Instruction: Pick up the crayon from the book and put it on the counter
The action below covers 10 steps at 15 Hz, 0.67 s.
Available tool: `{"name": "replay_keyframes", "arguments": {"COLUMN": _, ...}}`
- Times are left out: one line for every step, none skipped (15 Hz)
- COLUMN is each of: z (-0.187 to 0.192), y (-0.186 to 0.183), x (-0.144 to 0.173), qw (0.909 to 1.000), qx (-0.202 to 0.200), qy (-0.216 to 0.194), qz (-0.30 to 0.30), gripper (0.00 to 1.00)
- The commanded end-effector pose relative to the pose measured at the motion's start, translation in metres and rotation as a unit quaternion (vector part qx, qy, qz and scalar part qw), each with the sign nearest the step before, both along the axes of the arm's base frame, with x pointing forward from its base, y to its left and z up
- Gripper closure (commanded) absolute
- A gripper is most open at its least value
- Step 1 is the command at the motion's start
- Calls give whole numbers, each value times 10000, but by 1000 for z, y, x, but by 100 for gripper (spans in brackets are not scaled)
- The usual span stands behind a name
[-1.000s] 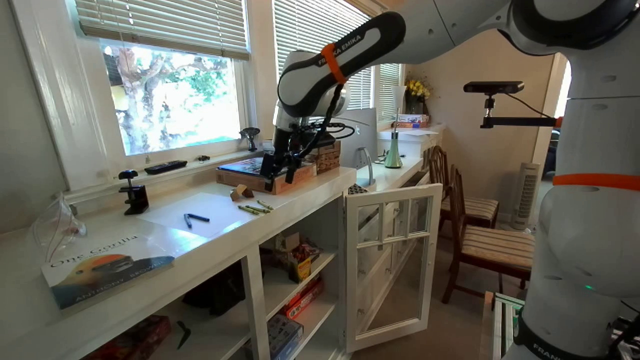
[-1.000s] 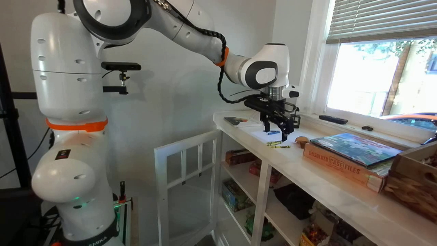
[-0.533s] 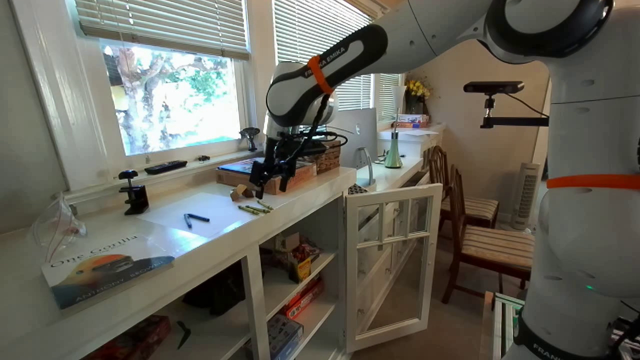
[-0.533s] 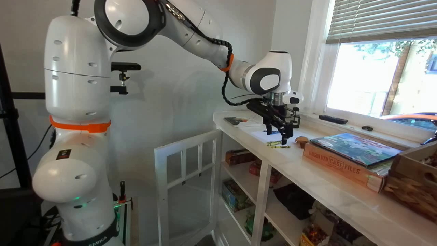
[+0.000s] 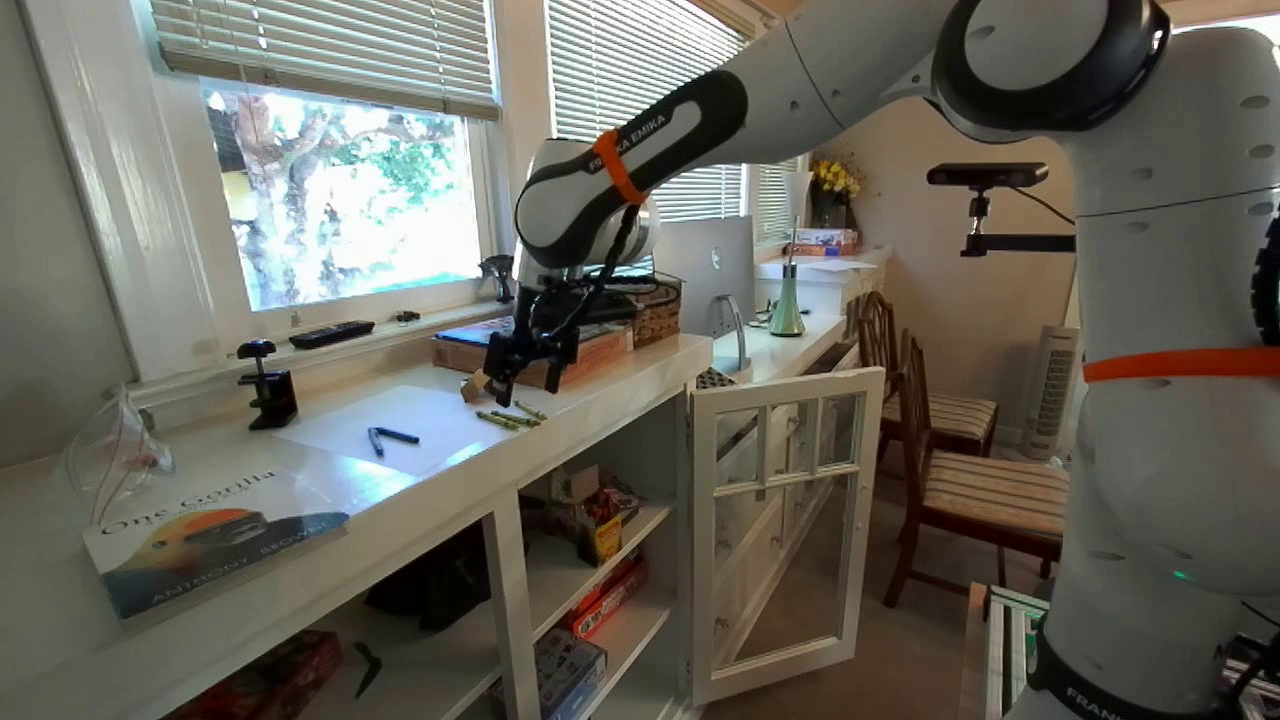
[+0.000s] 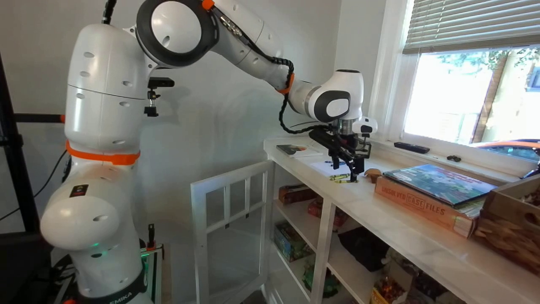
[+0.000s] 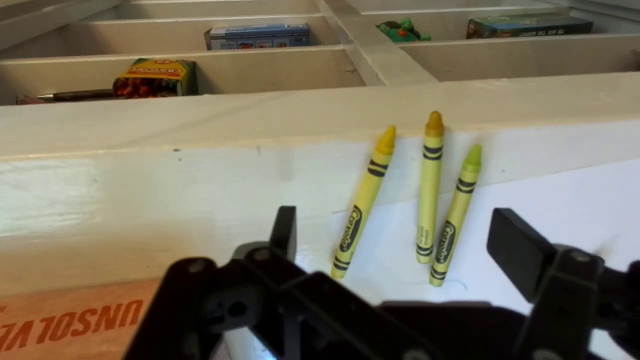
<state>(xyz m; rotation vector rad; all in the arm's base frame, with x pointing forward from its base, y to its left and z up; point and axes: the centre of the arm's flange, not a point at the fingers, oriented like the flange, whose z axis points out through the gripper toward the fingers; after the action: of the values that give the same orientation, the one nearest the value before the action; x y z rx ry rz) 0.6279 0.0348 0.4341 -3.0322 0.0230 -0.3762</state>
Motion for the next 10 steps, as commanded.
{"name": "replay_keyframes", "arguments": {"z": -6, "y": 8, "x": 12, "qw": 10000, "qx": 36, "qy": -61, "qz": -70, "gripper": 4}}
{"name": "replay_keyframes", "arguments": {"z": -7, "y": 9, "x": 14, "qw": 9999, "qx": 29, "qy": -80, "qz": -54, "gripper": 4}}
{"name": "replay_keyframes", "arguments": {"z": -8, "y": 10, "x": 15, "qw": 9999, "qx": 30, "qy": -87, "qz": -52, "gripper": 4}}
{"name": "replay_keyframes", "arguments": {"z": -8, "y": 12, "x": 16, "qw": 9999, "qx": 32, "qy": -89, "qz": -38, "gripper": 2}}
{"name": "replay_keyframes", "arguments": {"z": -8, "y": 13, "x": 17, "qw": 10000, "qx": 21, "qy": -94, "qz": -25, "gripper": 2}}
{"name": "replay_keyframes", "arguments": {"z": -9, "y": 15, "x": 18, "qw": 10000, "qx": 17, "qy": -95, "qz": -13, "gripper": 1}}
{"name": "replay_keyframes", "arguments": {"z": -9, "y": 16, "x": 18, "qw": 10000, "qx": 16, "qy": -89, "qz": -1, "gripper": 2}}
{"name": "replay_keyframes", "arguments": {"z": -10, "y": 17, "x": 19, "qw": 10000, "qx": 6, "qy": -92, "qz": 11, "gripper": 2}}
{"name": "replay_keyframes", "arguments": {"z": -11, "y": 19, "x": 20, "qw": 10000, "qx": 4, "qy": -90, "qz": 21, "gripper": 4}}
{"name": "replay_keyframes", "arguments": {"z": -12, "y": 20, "x": 21, "qw": 10000, "qx": 1, "qy": -85, "qz": 34, "gripper": 6}}
